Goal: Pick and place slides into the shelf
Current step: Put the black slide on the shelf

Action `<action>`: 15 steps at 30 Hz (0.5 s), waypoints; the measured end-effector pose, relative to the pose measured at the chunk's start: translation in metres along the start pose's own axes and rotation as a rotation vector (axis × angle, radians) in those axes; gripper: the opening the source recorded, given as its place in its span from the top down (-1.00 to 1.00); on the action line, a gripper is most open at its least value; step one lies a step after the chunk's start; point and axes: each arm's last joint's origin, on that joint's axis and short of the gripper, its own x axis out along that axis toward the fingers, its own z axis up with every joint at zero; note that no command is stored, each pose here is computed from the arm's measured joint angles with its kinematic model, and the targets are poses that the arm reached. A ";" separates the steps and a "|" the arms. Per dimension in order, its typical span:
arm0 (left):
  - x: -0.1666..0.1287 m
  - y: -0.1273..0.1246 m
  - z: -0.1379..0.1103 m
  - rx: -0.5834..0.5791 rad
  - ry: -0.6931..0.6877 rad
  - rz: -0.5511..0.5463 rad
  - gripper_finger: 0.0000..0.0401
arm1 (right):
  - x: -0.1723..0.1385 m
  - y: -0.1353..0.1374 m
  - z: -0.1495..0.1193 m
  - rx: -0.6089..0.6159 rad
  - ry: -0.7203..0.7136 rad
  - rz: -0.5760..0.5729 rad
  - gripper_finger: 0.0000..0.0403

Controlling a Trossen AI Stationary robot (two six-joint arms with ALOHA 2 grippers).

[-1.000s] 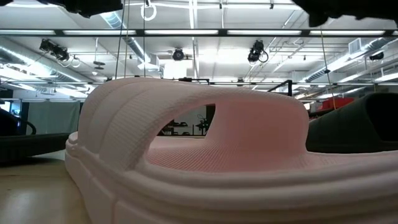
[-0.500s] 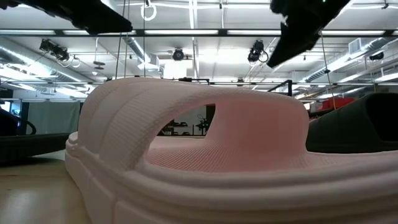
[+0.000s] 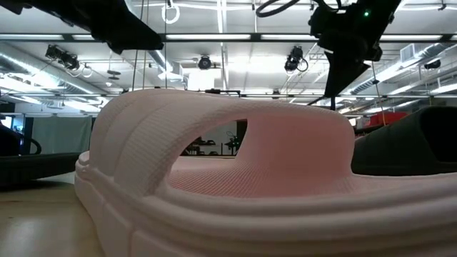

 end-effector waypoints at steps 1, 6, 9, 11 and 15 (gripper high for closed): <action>0.002 -0.001 -0.001 0.024 0.022 -0.002 0.34 | 0.000 0.000 0.000 0.006 -0.003 0.003 0.14; 0.015 -0.007 -0.012 -0.020 0.123 0.019 0.31 | 0.000 0.001 0.002 0.019 -0.017 0.016 0.15; 0.024 -0.011 -0.031 -0.006 0.254 0.044 0.30 | -0.001 0.002 0.003 0.025 -0.025 0.023 0.15; 0.030 -0.014 -0.044 0.032 0.344 0.062 0.30 | 0.000 0.003 0.003 0.030 -0.030 0.028 0.16; 0.043 -0.019 -0.062 0.080 0.422 0.126 0.33 | -0.001 0.004 0.004 0.039 -0.040 0.037 0.16</action>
